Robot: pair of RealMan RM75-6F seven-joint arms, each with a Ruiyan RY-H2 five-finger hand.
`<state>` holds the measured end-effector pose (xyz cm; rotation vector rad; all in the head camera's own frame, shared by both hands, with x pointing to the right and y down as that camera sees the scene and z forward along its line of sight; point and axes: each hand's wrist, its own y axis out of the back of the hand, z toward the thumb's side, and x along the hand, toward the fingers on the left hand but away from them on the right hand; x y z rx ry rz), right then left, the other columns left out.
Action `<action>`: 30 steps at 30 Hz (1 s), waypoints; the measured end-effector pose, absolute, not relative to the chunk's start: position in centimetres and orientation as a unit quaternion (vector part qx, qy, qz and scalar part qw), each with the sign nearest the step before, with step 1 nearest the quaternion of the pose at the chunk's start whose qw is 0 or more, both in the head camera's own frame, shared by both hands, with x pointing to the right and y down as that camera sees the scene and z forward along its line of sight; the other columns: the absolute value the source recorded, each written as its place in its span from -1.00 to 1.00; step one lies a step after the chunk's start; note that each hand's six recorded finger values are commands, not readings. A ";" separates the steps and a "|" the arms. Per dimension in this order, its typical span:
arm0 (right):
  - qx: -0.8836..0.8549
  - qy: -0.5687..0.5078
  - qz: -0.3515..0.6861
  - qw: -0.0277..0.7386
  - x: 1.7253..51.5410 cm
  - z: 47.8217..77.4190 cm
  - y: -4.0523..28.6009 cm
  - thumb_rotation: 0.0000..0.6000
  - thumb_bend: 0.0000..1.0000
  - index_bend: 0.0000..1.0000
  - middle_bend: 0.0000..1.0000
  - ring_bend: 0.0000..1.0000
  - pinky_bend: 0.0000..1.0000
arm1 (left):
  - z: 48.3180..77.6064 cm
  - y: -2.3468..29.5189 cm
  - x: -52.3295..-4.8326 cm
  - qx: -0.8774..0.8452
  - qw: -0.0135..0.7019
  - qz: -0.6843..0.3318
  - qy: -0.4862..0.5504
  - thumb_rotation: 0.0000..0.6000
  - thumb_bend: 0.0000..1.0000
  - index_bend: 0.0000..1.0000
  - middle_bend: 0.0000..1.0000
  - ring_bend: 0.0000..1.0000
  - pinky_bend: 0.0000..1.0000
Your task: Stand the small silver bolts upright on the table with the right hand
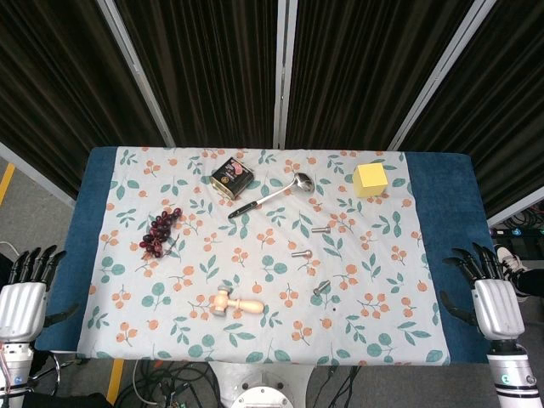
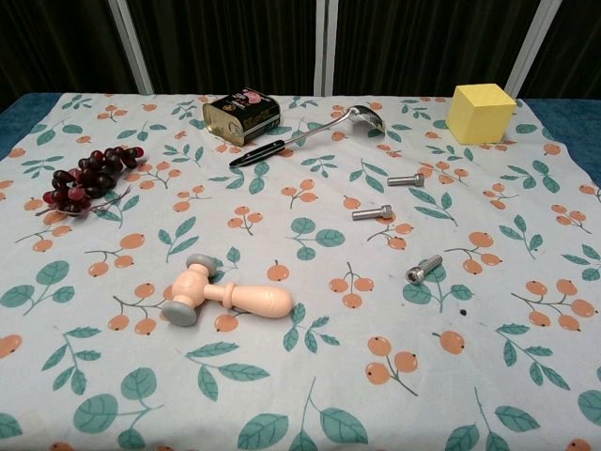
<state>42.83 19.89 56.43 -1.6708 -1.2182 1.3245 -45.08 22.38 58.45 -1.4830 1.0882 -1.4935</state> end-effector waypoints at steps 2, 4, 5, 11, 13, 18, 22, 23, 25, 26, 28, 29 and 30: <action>-0.642 -0.466 0.508 0.335 42.8 56.5 19.9 1.00 -0.55 -0.46 -0.64 -1.00 -1.00 | 58.4 22.4 -45.1 -0.579 0.377 -0.584 0.426 1.00 -1.00 -0.74 -0.86 -1.00 -1.00; -0.645 -0.464 0.506 0.335 42.6 56.6 19.8 1.00 -0.55 -0.46 -0.64 -1.00 -1.00 | 58.4 22.3 -45.0 -0.579 0.377 -0.584 0.425 1.00 -1.00 -0.74 -0.86 -1.00 -1.00; -0.647 -0.463 0.506 0.335 42.5 56.6 19.8 1.00 -0.55 -0.46 -0.64 -1.00 -1.00 | 58.3 22.3 -45.0 -0.579 0.378 -0.584 0.425 1.00 -1.00 -0.74 -0.86 -1.00 -1.00; -0.659 -0.450 0.498 0.339 41.5 56.7 19.6 1.00 -0.55 -0.46 -0.64 -1.00 -1.00 | 58.4 22.3 -44.8 -0.580 0.377 -0.584 0.424 1.00 -1.00 -0.74 -0.86 -1.00 -1.00; -0.666 -0.441 0.495 0.341 40.8 57.0 19.2 1.00 -0.55 -0.46 -0.64 -1.00 -1.00 | 58.4 22.3 -44.7 -0.581 0.378 -0.584 0.423 1.00 -1.00 -0.74 -0.86 -1.00 -1.00; -0.687 -0.405 0.494 0.347 38.4 58.4 17.5 1.00 -0.54 -0.46 -0.64 -1.00 -1.00 | 58.3 22.1 -44.5 -0.582 0.383 -0.581 0.420 1.00 -1.00 -0.74 -0.86 -1.00 -1.00; -0.709 -0.360 0.491 0.355 35.0 60.6 14.6 1.00 -0.53 -0.46 -0.64 -1.00 -1.00 | 58.2 22.0 -44.3 -0.583 0.383 -0.580 0.421 1.00 -1.00 -0.74 -0.86 -1.00 -1.00; -0.714 -0.350 0.491 0.356 34.1 61.3 13.9 1.00 -0.53 -0.47 -0.64 -1.00 -1.00 | 58.2 22.0 -44.3 -0.582 0.383 -0.580 0.421 1.00 -1.00 -0.74 -0.86 -1.00 -1.00; -0.723 -0.322 0.493 0.360 31.8 62.9 12.6 1.00 -0.53 -0.47 -0.65 -1.00 -1.00 | 58.2 22.0 -44.4 -0.581 0.382 -0.582 0.422 1.00 -1.00 -0.74 -0.86 -1.00 -1.00; -0.727 -0.310 0.494 0.363 30.8 63.5 12.1 1.00 -0.53 -0.46 -0.65 -1.00 -1.00 | 58.2 22.0 -44.5 -0.581 0.381 -0.583 0.422 1.00 -1.00 -0.74 -0.86 -1.00 -1.00; -0.733 -0.284 0.494 0.371 28.2 65.1 11.2 1.00 -0.53 -0.43 -0.66 -1.00 -1.00 | 58.2 22.1 -44.6 -0.580 0.378 -0.585 0.423 1.00 -1.00 -0.74 -0.86 -1.00 -1.00; -0.736 -0.274 0.494 0.374 27.2 65.8 11.0 1.00 -0.53 -0.40 -0.66 -1.00 -1.00 | 58.3 22.1 -44.6 -0.580 0.377 -0.585 0.423 1.00 -1.00 -0.74 -0.86 -1.00 -1.00; -0.738 -0.264 0.494 0.376 26.1 66.5 10.8 1.00 -0.53 -0.38 -0.66 -1.00 -1.00 | 58.3 22.1 -44.6 -0.581 0.376 -0.585 0.423 1.00 -1.00 -0.74 -0.86 -1.00 -1.00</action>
